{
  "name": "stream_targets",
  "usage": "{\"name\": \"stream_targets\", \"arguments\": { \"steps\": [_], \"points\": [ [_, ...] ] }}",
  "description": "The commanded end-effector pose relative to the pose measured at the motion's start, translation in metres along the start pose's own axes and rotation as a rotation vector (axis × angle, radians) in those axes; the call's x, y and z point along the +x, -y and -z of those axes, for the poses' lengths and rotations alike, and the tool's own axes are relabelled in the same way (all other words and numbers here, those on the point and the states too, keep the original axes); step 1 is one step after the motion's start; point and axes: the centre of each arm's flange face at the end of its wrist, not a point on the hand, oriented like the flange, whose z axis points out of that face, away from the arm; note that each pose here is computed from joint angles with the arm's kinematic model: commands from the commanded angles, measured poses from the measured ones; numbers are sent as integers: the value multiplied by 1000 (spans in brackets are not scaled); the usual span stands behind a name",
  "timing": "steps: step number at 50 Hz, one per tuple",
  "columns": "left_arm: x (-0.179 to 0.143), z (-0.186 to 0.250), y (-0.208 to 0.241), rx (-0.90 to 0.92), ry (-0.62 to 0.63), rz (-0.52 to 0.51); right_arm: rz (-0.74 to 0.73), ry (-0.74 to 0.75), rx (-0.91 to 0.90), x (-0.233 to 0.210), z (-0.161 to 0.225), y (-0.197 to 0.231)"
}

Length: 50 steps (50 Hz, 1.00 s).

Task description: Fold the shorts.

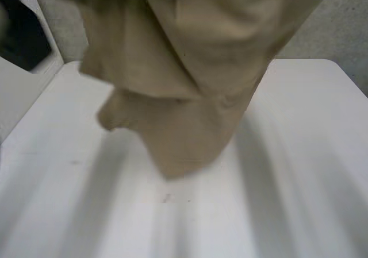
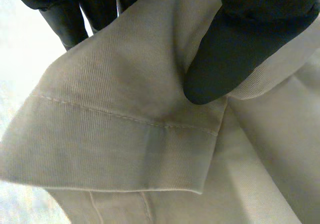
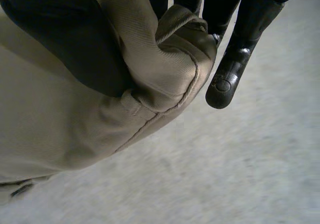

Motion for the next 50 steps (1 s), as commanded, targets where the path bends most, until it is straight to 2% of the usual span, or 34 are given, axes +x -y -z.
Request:
{"name": "stream_targets", "arguments": {
  "steps": [1, 5, 7, 15, 16, 17, 21, 24, 27, 33, 36, 43, 50],
  "points": [
    [-1, 23, 46, 128, -21, 14, -12, -14, 27, 23, 15, 24],
    [0, 16, 26, 64, -24, 11, 0, 33, -21, 14, 18, 14],
    [0, 4, -3, -18, -19, 6, 8, 62, -55, 5, 16, 3],
    [-8, -31, -122, -336, 6, -22, 56, 298, -305, -86, -1, -91],
    [-12, -35, -137, -371, 17, -26, 66, 326, -357, -100, -5, -112],
    [-22, -42, -163, -430, 44, -36, 70, 332, -382, -104, -8, -123],
    [-47, -57, -216, -535, 107, -46, 52, 346, -465, -125, -20, -165],
    [-56, -64, -239, -569, 126, -50, 20, 347, -482, -149, -29, -191],
    [-63, -77, -255, -553, 139, -53, 8, 321, -450, -160, -38, -202],
    [-106, -116, -276, -400, 241, -87, -20, 216, -221, -188, -73, -223],
    [-109, -124, -281, -340, 244, -94, -25, 187, -103, -204, -83, -233],
    [-113, -141, -287, -174, 221, -102, 31, 156, -115, -218, -83, -255],
    [-121, -137, -285, -187, 285, -168, 26, 157, -163, -201, -79, -258]
  ]
}}
